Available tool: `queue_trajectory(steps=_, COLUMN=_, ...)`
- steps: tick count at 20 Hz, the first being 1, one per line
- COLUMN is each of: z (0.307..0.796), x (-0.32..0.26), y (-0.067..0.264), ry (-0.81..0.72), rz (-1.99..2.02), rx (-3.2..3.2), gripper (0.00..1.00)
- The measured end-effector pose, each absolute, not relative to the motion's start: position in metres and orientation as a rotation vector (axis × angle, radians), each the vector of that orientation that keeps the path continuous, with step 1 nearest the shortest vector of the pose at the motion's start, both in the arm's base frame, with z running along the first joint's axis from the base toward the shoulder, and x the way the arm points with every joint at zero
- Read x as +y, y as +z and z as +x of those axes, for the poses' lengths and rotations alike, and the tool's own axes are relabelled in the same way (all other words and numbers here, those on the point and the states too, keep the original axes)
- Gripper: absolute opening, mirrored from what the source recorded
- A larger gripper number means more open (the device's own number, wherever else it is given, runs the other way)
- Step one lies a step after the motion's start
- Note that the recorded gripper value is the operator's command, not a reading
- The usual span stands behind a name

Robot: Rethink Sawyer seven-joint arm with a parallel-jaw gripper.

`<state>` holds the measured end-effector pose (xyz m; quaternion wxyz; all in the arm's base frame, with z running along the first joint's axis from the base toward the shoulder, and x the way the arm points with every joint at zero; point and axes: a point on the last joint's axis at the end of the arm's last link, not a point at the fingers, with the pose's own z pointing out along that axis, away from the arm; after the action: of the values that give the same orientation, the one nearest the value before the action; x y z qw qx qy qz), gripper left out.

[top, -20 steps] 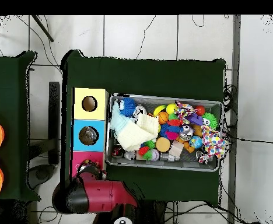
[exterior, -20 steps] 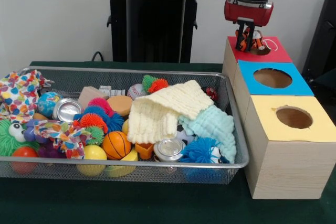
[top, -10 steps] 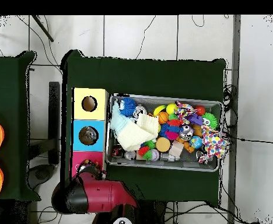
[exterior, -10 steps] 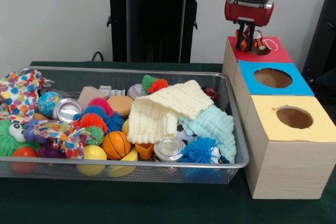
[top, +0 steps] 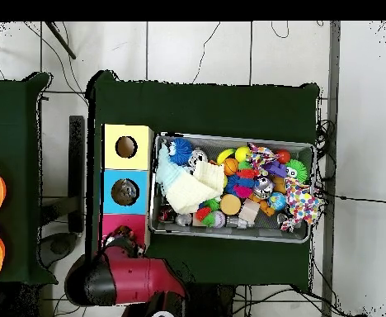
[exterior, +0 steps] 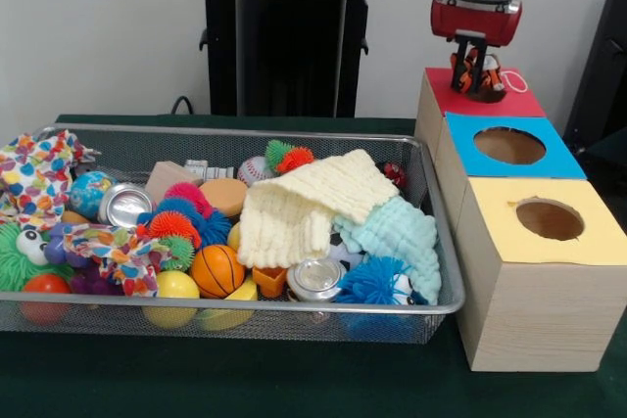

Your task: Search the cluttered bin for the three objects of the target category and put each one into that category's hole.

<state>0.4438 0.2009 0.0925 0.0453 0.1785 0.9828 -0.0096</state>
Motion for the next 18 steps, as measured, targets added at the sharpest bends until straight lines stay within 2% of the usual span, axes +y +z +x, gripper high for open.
queue_trajectory(steps=2, z=0.4429, x=0.2035, y=0.0926, ry=-0.028, rz=0.540, rx=3.003, gripper=0.00)
queue_trajectory(steps=3, z=0.4419, x=0.2057, y=0.0926, ry=-0.028, rz=0.534, rx=3.004, gripper=1.00)
queue_trajectory(steps=18, z=0.4375, x=0.2076, y=0.0911, ry=-0.065, rz=0.577, rx=2.995, gripper=1.00)
